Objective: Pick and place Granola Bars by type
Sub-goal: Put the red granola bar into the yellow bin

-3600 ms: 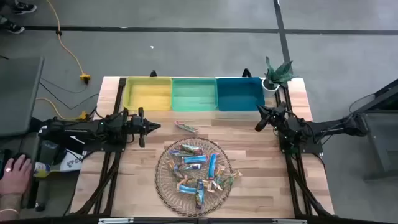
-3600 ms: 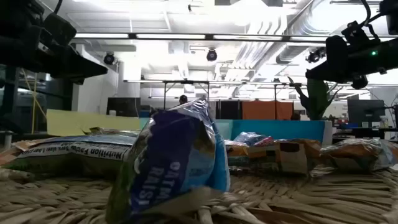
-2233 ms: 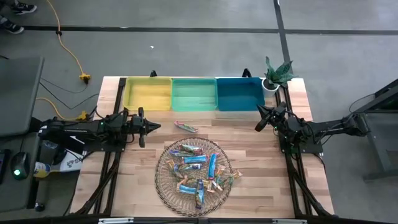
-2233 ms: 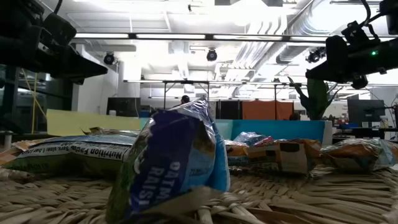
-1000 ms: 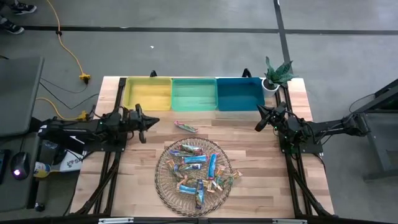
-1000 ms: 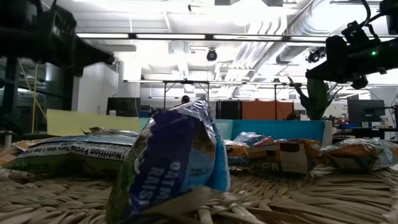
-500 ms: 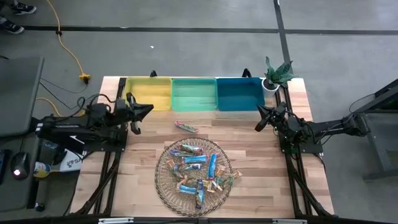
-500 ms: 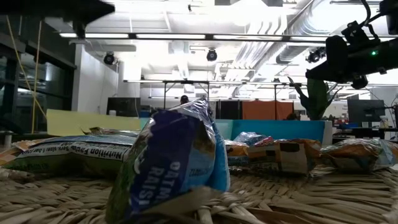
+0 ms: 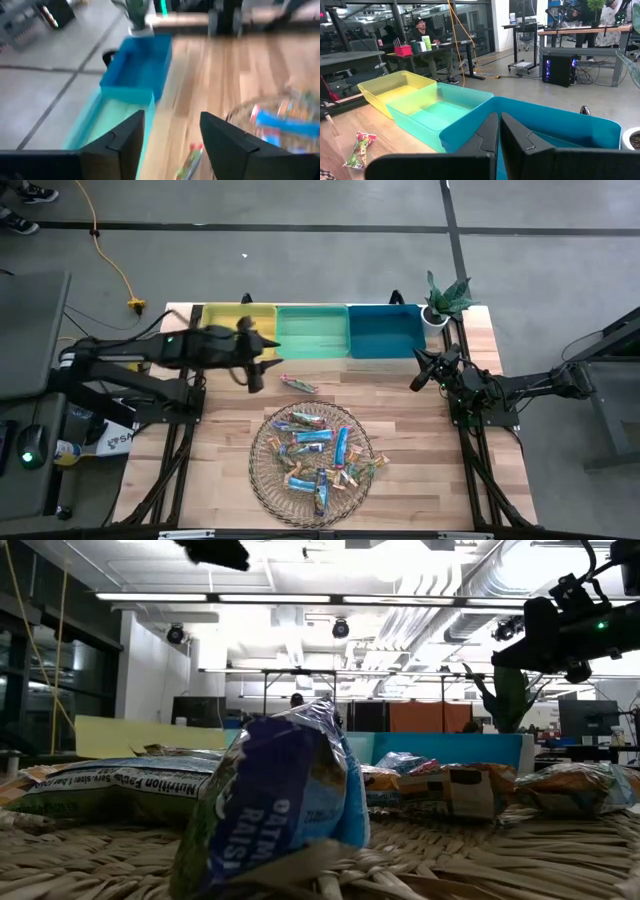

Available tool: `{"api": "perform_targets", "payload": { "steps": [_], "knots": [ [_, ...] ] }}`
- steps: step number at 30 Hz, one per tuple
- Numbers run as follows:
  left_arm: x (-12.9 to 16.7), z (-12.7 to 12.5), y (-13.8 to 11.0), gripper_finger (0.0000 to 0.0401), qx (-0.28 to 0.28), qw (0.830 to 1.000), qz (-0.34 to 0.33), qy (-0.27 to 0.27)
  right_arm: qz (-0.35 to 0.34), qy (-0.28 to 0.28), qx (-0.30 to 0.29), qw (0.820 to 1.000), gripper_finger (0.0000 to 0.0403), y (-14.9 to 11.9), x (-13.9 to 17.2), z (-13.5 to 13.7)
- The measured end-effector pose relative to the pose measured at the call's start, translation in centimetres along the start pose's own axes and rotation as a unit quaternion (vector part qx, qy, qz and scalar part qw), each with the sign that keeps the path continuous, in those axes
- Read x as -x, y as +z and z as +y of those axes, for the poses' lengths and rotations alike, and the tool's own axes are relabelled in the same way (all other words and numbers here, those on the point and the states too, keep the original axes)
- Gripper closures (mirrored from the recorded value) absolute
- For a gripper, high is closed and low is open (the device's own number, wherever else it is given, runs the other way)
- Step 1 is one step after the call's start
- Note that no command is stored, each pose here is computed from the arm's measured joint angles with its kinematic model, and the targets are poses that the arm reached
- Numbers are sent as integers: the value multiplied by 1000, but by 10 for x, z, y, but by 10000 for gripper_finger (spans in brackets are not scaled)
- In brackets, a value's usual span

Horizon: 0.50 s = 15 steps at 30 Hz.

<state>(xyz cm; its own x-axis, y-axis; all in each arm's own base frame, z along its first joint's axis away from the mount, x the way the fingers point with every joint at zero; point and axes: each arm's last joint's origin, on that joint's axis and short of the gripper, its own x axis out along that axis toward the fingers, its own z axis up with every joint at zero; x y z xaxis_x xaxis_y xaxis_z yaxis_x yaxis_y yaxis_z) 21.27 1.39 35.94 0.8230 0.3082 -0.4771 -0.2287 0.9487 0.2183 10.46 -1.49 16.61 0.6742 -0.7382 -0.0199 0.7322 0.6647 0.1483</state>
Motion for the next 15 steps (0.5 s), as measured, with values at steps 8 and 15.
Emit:
{"api": "perform_targets", "payload": {
  "steps": [8, 15],
  "knots": [
    [-48, 2, 20, 183, -110, 965, 220, -93, 0, 0, 0, 1000, 402, 0, 0, 0],
    [-89, 11, 11, 183, -118, 935, 255, -214, 0, 0, 0, 1000, 402, 0, 0, 0]
  ]
}}
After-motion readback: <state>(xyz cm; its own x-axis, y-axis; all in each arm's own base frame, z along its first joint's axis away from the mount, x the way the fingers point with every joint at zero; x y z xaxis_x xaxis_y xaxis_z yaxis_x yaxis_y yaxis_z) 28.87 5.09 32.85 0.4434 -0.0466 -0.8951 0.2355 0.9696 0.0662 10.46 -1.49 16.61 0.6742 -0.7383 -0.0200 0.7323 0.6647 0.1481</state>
